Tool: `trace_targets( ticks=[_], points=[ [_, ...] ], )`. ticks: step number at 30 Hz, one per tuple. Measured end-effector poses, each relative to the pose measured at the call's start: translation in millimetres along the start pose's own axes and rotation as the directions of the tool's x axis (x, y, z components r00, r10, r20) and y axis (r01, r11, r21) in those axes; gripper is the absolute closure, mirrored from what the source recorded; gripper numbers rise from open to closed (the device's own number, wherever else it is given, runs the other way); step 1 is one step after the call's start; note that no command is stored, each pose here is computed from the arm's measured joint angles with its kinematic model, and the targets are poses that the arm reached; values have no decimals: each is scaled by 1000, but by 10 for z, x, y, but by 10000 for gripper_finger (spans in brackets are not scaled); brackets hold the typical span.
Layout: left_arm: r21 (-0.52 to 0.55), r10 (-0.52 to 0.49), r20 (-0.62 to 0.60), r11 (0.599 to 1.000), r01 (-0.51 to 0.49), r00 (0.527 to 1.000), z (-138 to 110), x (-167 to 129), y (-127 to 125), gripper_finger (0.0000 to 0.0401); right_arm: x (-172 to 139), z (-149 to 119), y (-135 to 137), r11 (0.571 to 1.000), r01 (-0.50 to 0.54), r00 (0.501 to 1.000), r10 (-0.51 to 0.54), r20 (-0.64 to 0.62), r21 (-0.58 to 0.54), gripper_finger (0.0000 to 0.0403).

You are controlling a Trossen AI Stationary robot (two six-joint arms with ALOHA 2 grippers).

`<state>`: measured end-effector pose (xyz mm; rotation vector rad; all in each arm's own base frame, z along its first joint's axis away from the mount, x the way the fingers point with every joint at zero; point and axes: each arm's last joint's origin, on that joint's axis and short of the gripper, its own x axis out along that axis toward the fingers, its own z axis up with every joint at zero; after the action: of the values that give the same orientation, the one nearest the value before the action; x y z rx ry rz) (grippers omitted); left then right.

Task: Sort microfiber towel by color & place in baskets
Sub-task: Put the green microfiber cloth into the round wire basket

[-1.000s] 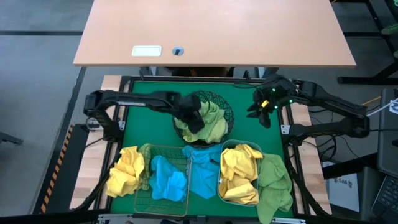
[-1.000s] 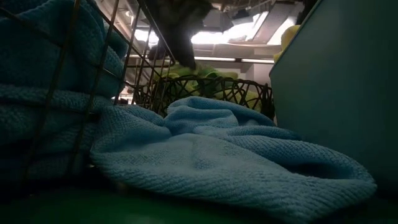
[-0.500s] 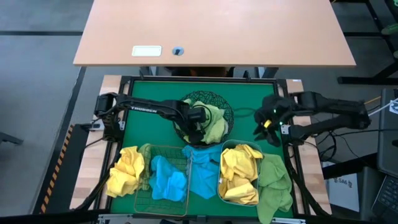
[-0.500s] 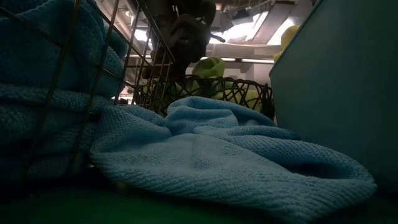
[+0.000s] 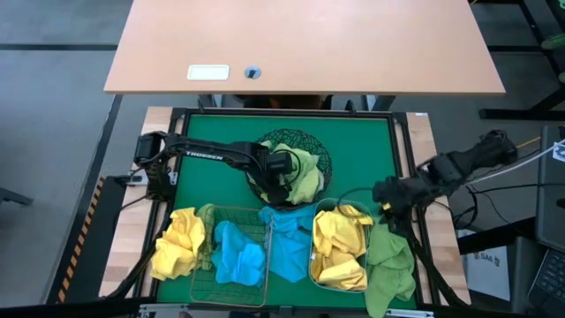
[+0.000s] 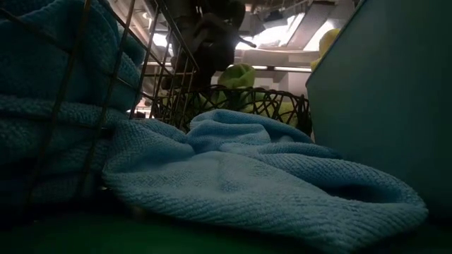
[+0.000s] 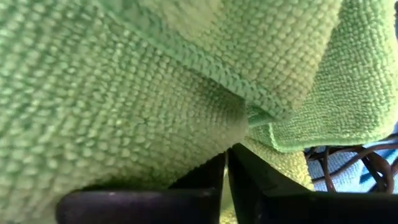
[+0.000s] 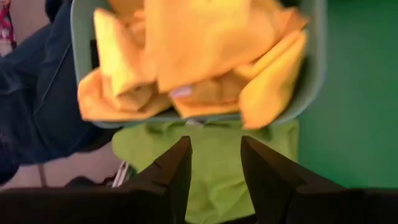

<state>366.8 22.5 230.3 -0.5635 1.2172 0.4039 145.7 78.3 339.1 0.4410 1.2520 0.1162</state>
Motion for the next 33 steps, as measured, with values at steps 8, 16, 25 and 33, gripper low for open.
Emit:
trace_targets(
  ticks=[8,16,25,33],
  points=[
    [-7,-25,-17,1000,25,1000,-4,0,-6,315,200,-199,310,994,38,996,-46,-78,-106,263],
    [3,-84,-24,996,84,996,-25,-115,-19,299,450,-326,530,979,113,983,-135,-126,-170,263],
    [38,-140,61,990,138,988,-55,-456,-9,304,637,-411,658,963,177,969,-207,-136,-205,263],
    [51,-175,111,984,171,978,-77,-621,-18,305,755,-519,751,947,214,958,-252,-140,-242,263]
  ],
)
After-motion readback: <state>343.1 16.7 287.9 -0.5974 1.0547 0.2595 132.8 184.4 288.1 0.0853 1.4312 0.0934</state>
